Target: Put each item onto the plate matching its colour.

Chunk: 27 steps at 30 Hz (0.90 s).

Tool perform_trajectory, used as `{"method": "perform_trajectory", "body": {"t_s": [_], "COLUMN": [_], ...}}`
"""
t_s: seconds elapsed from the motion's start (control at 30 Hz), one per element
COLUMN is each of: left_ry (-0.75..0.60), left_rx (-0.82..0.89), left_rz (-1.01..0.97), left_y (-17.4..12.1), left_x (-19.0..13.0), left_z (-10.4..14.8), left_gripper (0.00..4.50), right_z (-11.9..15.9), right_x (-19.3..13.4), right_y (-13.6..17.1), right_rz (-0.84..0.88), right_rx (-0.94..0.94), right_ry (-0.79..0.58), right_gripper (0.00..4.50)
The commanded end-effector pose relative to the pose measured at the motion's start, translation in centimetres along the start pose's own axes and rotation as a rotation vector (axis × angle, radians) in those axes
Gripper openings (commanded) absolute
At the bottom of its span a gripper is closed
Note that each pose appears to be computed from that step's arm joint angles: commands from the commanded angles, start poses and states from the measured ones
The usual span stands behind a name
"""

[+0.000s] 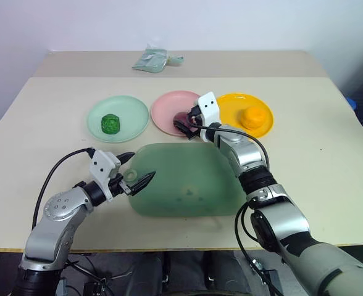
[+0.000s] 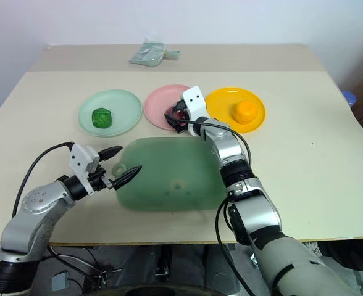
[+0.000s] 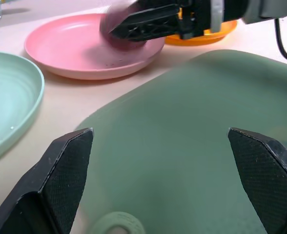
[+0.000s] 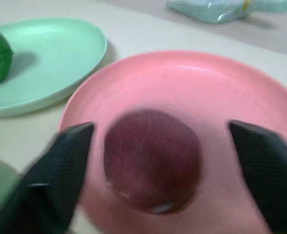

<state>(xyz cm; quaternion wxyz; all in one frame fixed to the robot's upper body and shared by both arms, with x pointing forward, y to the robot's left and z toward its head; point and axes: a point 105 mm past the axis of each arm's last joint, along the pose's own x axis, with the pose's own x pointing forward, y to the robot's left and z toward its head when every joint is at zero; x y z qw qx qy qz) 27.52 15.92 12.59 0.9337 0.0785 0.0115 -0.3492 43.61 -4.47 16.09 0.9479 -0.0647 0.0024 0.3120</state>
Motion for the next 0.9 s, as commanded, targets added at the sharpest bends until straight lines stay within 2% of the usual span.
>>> {"method": "perform_trajectory", "body": {"t_s": [0.03, 0.13, 0.23, 0.33, 0.47, 0.6, 0.73, 0.9], "left_ry": [-0.035, -0.031, -0.03, 0.02, 0.045, 0.117, 0.103, 0.097], "left_rx": [0.012, 0.01, 0.01, 0.026, 0.021, 0.033, 0.021, 0.008], "left_rz": [0.042, 0.094, 0.206, 0.342, 0.394, 0.45, 0.461, 0.46], "left_y": [0.2, 1.0, 3.0, 5.9, 7.2, 8.4, 8.2, 7.2], "left_x": [-0.8, -1.6, -2.9, -5.6, -7.7, -10.9, -11.0, -10.5], "left_z": [1.1, 0.8, 0.5, -0.7, -1.4, -2.4, -2.2, -2.3], "left_gripper": [4.5, 4.5, 4.5, 4.5, 4.5, 4.5, 4.5, 4.5], "right_z": [3.4, 2.9, 2.1, 0.7, -0.4, -1.9, -2.6, -2.7], "right_x": [-1.6, -4.3, -8.1, -12.9, -16.5, -21.8, -23.1, -22.5], "right_y": [0.0, -0.9, -2.8, -4.8, -6.4, -8.8, -9.6, -9.8], "right_rz": [0.06, 0.102, 0.124, 0.151, 0.143, 0.086, 0.059, 0.058], "right_rx": [-0.064, -0.1, -0.123, -0.129, -0.116, -0.075, -0.089, -0.087], "right_ry": [-0.167, -0.182, -0.158, -0.086, -0.009, 0.084, 0.148, 0.145], "right_gripper": [4.45, 4.45, 4.45, 4.45, 4.45, 4.45, 4.45, 4.45]}}
